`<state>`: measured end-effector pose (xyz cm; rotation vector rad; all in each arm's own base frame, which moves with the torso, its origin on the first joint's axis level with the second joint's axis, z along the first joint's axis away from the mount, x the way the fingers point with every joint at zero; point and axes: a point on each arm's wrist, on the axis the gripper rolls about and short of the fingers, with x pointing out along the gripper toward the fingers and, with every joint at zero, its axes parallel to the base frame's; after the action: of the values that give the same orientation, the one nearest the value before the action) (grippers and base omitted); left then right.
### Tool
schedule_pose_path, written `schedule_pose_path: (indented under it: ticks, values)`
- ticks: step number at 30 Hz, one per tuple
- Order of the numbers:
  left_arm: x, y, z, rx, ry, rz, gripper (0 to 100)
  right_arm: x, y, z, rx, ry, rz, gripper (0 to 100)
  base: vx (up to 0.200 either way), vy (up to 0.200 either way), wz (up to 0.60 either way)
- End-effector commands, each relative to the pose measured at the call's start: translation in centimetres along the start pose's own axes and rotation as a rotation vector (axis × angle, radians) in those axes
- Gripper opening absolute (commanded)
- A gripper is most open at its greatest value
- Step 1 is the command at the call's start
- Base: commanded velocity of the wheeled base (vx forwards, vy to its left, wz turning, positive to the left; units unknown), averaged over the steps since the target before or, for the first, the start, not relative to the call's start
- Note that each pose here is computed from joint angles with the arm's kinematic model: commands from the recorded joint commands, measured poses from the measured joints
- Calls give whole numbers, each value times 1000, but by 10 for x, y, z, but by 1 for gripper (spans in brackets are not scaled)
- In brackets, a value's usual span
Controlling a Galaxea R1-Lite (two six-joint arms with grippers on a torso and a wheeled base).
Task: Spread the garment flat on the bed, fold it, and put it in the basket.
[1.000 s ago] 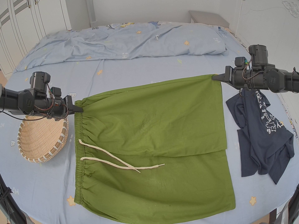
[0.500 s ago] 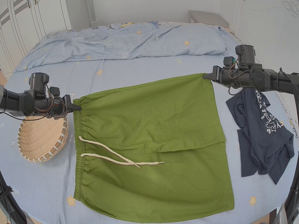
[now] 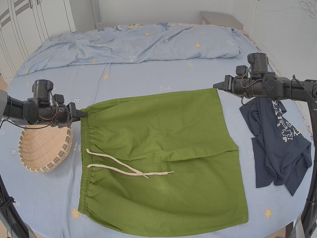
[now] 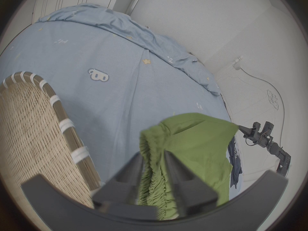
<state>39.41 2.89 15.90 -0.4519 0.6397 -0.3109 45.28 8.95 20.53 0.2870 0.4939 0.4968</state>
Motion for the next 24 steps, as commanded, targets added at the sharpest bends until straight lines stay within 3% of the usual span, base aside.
schedule_pose_path:
  ticks: [1,10,15,16,21,24]
  values:
    - [5,1,-2,10,-10,-10,100,6,0,-5,3,16,3,100,0,0,0]
    - [-2,-8,-2,26,-27,-24,100,0,0,-5,14,25,-4,100,0,0,0]
    - [-29,-29,1,36,-68,-46,100,-39,16,4,36,19,-7,100,0,0,0]
    - [-40,-42,0,26,-79,-66,100,-59,23,-1,57,36,-10,100,0,0,0]
    - [-71,-67,-19,-49,-68,-111,100,-102,36,-33,123,105,-23,100,0,0,0]
    - [-92,-68,-57,-124,-2,-102,100,-139,41,-78,163,196,-42,100,0,0,0]
